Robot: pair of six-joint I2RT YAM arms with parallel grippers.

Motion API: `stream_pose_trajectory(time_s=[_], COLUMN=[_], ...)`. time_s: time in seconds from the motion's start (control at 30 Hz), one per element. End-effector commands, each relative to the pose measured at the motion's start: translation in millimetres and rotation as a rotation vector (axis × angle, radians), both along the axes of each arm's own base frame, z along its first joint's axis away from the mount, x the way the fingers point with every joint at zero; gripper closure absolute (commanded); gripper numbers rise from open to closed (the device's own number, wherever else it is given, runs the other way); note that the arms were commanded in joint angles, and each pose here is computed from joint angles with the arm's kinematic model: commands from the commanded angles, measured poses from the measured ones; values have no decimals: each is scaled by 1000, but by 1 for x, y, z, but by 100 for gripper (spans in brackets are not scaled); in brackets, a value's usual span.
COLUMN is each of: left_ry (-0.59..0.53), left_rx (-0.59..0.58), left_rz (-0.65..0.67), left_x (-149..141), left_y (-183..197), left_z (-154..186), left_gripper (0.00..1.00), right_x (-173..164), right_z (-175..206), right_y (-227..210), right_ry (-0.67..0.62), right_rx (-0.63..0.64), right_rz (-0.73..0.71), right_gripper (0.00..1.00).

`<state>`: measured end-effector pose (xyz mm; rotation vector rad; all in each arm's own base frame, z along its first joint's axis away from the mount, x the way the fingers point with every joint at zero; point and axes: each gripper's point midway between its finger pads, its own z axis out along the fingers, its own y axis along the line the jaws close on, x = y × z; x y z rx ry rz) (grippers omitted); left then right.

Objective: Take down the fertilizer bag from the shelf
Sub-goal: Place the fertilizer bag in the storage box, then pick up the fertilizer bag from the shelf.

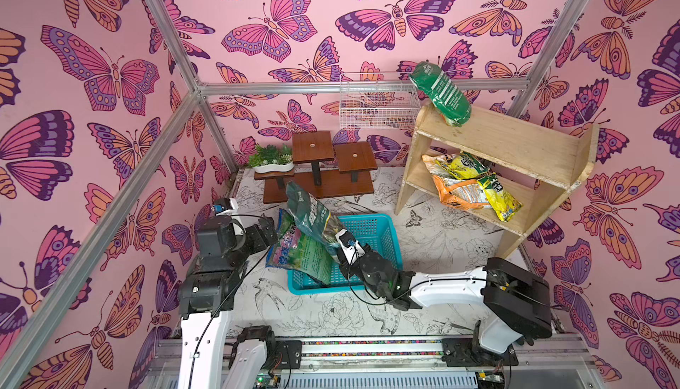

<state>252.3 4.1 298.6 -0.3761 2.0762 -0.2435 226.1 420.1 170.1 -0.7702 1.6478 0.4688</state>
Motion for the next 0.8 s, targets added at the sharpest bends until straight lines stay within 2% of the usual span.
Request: stream_pose_trajectory(time_s=[0.0, 0.1, 0.33, 0.37, 0.6, 0.77], left_ry=[-2, -3, -5, -5, -3, -2], left_rx=[-9, -9, -9, -9, -8, -8], left_rz=[0, 0, 0, -1, 1, 1], left_x=[0, 0, 0, 0, 0, 0], left_y=[0, 0, 0, 0, 0, 0], left_z=[-2, -2, -2, -2, -3, -3], left_gripper=[0, 0, 0, 0, 0, 0], right_x=[-3, -8, -30, -36, -66, -64], right_z=[7, 7, 36, 49, 92, 115], right_y=[6, 8, 14, 13, 12, -12], right_ry=[11, 26, 14, 6, -15, -22], right_rx=[70, 66, 31, 42, 55, 109], right_rz=[34, 60, 127, 143, 207, 157], right_gripper=[52, 41, 34, 33, 28, 30])
